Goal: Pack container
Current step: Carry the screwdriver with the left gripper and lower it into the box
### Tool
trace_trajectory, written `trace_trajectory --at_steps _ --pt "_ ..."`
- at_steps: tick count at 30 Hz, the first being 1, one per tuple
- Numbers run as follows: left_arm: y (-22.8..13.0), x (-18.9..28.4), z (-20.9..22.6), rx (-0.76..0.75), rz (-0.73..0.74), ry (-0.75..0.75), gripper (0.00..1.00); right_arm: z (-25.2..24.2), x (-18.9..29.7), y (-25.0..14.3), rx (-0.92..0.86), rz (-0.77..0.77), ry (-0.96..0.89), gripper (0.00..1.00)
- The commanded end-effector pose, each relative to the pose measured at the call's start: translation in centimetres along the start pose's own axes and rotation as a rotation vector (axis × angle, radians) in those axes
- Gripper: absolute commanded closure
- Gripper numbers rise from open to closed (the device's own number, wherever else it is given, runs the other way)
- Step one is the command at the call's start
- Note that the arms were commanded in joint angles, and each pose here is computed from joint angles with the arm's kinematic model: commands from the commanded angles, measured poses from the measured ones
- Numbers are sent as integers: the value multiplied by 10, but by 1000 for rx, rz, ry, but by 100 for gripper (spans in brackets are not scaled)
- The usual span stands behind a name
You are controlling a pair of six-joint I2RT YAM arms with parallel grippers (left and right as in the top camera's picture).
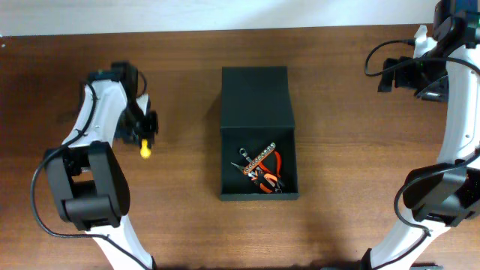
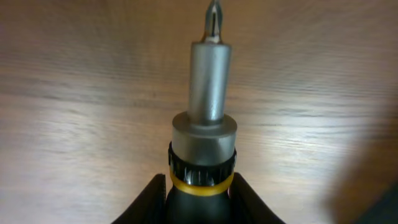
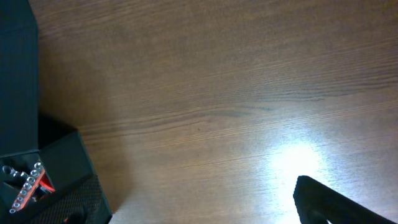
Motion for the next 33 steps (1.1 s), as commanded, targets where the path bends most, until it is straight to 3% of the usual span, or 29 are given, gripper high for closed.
trace_trajectory --at_steps 1,9,18,26,33 --pt "13 39 -25 -78 -100 -17 87 1 2 -1 -1 -5 6 1" --pt "-7 97 -127 -431 -210 -26 88 1 2 -1 -1 -5 6 1" --pt "-74 96 -231 -849 -191 -67 93 1 2 -1 -1 -5 6 1" --pt "-118 93 -275 -1033 -156 -157 93 1 2 -1 -1 -5 6 1" --pt "-122 76 -284 -1060 -121 -147 93 1 2 -1 -1 -5 6 1"
Point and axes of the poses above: each gripper's point midway between its finger pads, its own x axis back along the fingers, its own z axis along the line the jaws close on, y = z × x, the point moved 7 cm from there along x, back along the fingers, and after that the axes turned 2 degrees about x, right-handed, at the moved point
